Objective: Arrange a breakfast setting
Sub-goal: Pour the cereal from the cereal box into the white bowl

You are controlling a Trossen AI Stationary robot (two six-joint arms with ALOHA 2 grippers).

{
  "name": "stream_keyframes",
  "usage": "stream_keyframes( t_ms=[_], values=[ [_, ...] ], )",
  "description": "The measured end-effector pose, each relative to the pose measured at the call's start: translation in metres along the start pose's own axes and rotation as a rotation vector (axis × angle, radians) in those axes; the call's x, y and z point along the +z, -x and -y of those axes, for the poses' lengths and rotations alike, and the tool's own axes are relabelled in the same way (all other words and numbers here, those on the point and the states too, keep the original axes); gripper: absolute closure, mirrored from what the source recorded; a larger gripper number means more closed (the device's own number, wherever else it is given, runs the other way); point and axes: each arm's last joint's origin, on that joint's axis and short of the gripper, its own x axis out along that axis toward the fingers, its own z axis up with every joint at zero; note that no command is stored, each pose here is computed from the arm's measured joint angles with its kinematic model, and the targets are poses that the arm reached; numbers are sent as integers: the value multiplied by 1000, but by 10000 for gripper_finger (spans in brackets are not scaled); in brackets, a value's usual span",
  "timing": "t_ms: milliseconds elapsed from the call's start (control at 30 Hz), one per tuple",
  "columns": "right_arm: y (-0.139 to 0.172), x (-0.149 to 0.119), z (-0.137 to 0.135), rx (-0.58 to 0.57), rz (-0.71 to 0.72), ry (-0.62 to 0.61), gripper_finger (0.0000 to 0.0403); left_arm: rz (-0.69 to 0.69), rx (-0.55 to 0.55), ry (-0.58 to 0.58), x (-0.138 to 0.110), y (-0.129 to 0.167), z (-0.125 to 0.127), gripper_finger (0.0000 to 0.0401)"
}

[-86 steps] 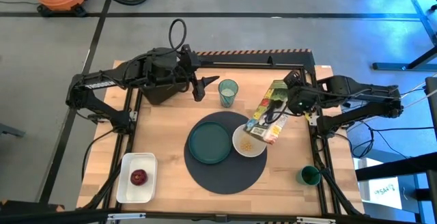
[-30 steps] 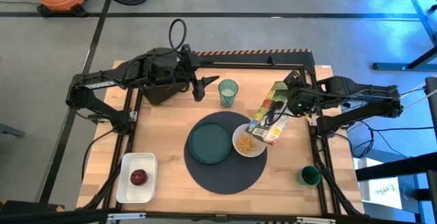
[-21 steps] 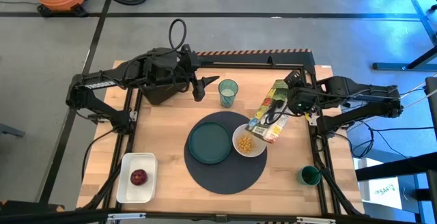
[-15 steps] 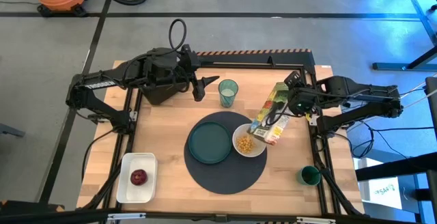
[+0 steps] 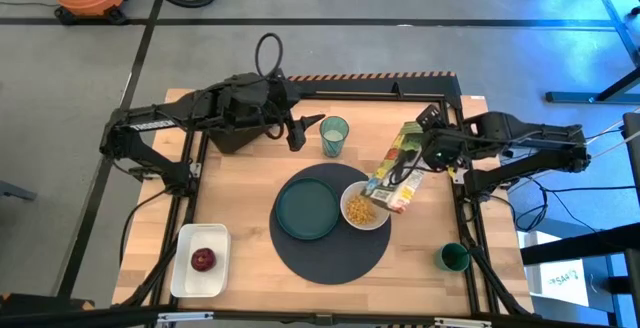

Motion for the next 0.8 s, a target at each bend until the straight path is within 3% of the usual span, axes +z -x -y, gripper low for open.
stream_keyframes(
  t_ms=[633, 800],
  values=[
    [0, -1, -2, 26, 4, -13, 207, 1, -2, 0, 0, -2, 1, 130],
    [3, -4, -4, 30, 33, -96, 207, 1, -3, -2, 0, -2, 2, 130]
  ],
)
